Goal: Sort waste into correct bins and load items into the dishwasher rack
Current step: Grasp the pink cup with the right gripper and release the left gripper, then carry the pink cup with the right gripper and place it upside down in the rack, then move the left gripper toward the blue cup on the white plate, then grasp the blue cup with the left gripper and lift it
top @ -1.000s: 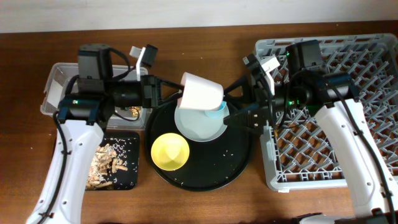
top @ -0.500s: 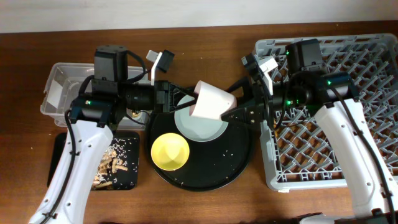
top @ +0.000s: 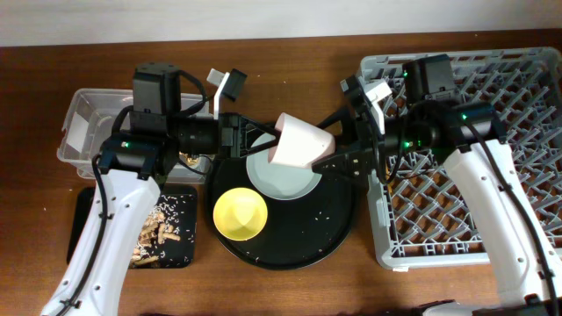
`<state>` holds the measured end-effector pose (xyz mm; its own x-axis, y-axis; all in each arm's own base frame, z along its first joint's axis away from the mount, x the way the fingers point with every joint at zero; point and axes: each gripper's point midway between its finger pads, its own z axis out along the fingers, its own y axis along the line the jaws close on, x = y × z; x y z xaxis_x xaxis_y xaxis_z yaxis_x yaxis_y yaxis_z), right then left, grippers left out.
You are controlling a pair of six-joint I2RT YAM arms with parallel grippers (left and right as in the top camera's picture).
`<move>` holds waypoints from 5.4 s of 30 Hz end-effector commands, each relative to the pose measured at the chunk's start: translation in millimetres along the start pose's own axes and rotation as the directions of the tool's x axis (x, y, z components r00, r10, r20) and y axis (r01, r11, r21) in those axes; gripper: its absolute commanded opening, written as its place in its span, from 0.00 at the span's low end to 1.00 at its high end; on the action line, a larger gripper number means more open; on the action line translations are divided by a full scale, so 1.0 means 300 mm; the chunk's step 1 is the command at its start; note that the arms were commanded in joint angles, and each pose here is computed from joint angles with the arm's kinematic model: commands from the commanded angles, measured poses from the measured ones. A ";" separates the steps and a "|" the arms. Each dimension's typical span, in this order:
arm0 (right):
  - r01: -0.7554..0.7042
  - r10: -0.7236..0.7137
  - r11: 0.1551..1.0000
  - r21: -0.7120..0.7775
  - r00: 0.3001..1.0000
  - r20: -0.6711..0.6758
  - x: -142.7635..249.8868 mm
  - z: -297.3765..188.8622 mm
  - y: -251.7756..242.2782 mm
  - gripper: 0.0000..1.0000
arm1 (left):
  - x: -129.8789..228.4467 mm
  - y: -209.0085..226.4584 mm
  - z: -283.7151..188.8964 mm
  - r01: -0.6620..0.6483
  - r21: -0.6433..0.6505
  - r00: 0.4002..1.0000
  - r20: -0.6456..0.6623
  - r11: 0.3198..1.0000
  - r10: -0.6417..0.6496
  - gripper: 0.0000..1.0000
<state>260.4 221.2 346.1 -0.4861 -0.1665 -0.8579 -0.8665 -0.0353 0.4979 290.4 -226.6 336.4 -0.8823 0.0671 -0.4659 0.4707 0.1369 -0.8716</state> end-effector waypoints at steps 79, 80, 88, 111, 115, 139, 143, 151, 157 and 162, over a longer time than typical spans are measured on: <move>-0.324 0.599 0.037 0.945 0.764 0.239 0.455 -0.704 -0.805 0.55 | 0.067 0.410 -0.192 0.239 -0.674 0.971 0.185 0.699 -0.153 0.99; -0.329 0.606 0.041 0.943 0.759 0.238 0.465 -0.699 -0.816 0.55 | 0.067 0.410 -0.192 0.239 -0.674 0.971 0.185 0.699 -0.153 0.99; -0.321 0.628 0.022 0.947 0.741 0.237 0.506 -0.705 -0.846 0.69 | 0.067 0.410 -0.192 0.239 -0.674 0.971 0.185 0.699 -0.153 0.99; -0.322 0.631 0.021 0.947 0.739 0.237 0.351 -0.720 -0.671 0.99 | 0.043 0.407 -0.191 0.240 -0.667 0.969 0.205 0.706 -0.136 0.99; -0.323 0.630 0.020 0.946 0.739 0.239 0.351 -0.722 -0.671 0.98 | -0.032 0.406 -0.193 0.281 -0.647 0.950 0.295 0.709 -0.108 0.99; -0.323 0.630 0.020 0.946 0.739 0.239 0.351 -0.722 -0.671 0.98 | 0.062 0.851 0.186 0.218 -0.865 0.976 0.194 0.453 -0.100 0.56; -0.323 0.630 0.020 0.946 0.739 0.239 0.351 -0.722 -0.671 0.98 | 0.073 0.911 0.205 0.220 -0.869 0.975 0.190 0.443 -0.110 0.51; -0.323 0.630 0.020 0.946 0.739 0.239 0.351 -0.722 -0.671 0.98 | 0.094 0.950 0.214 0.221 -0.874 0.975 0.181 0.434 -0.131 0.27; -0.323 0.630 0.020 0.946 0.739 0.239 0.351 -0.722 -0.671 0.98 | 0.097 0.951 0.211 0.222 -0.875 0.974 0.180 0.430 -0.135 0.14; -0.323 0.630 0.020 0.946 0.739 0.239 0.351 -0.722 -0.671 0.98 | 0.090 0.957 0.197 0.231 -0.875 0.972 0.190 0.426 -0.136 0.01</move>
<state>405.9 -4.2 171.0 -0.9430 0.0946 -0.3190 0.0436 0.9856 0.1632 397.4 -248.4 67.0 -0.9226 -0.1352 -0.3613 0.0016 0.9352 -0.3540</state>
